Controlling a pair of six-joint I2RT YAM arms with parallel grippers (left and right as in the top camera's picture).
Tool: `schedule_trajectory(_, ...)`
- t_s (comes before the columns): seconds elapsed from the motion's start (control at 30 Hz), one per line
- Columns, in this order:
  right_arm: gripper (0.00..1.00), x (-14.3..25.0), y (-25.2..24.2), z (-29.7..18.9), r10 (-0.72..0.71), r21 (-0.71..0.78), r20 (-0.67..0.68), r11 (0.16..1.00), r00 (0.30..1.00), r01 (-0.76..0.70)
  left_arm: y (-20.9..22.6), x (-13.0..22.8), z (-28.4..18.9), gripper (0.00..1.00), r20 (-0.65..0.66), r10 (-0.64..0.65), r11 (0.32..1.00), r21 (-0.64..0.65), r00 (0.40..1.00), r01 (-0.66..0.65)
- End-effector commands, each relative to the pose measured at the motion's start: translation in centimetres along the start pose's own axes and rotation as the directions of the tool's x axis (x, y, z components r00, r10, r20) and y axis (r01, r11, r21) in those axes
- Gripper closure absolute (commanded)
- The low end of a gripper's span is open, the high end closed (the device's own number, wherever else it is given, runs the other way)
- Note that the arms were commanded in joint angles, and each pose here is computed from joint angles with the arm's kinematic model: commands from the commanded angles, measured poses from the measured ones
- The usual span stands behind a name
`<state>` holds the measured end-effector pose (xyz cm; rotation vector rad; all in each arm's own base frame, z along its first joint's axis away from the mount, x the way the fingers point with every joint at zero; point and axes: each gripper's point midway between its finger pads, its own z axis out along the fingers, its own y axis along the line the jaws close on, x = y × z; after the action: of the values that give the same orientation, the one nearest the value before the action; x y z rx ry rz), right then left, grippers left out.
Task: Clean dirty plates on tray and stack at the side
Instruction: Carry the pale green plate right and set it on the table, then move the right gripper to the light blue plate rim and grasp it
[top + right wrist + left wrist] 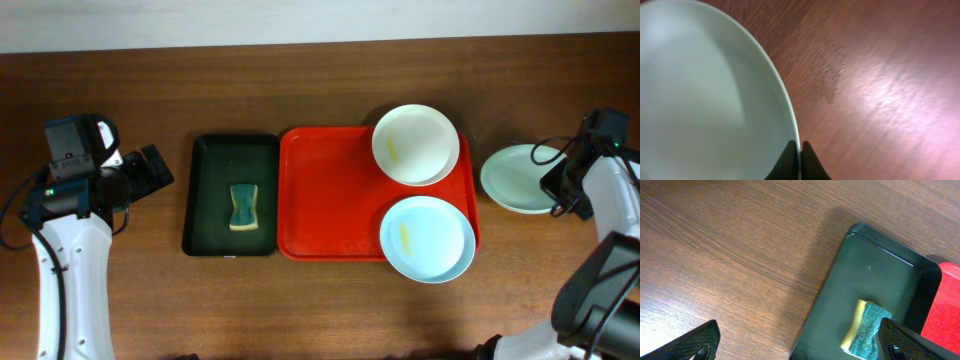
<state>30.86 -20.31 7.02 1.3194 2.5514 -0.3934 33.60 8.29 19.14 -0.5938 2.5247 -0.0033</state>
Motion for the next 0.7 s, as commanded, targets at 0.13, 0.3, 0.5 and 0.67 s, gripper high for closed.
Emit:
schedule_trajectory(0.13, 0.96, 2.2, 1.0, 3.3, -0.013, -0.012, -0.11, 1.0, 0.994, 0.011, 0.0, -0.5, -0.6, 0.01, 0.022, -0.001, 1.0, 0.003, 1.0, 0.001)
schedule_trajectory(0.3, 0.92, 2.1, 1.1, 3.6, -0.012, -0.014, -0.106, 1.0, 0.994, 0.011, 0.0, -0.5, -0.6, 0.01, 0.022, -0.001, 1.0, 0.003, 1.0, 0.001)
schedule_trajectory(0.5, 0.54, 2.0, 1.8, 2.5, -0.145, -0.071, -0.122, 0.988, 0.982, 0.137, 0.0, -0.5, -0.6, 0.01, 0.022, -0.001, 1.0, 0.003, 1.0, 0.001)
schedule_trajectory(0.67, 0.41, 0.4, 3.7, -2.5, -0.219, -0.206, -0.147, 0.961, 0.965, 0.186, 0.0, -0.5, -0.6, 0.01, 0.022, -0.001, 1.0, 0.003, 1.0, 0.001)
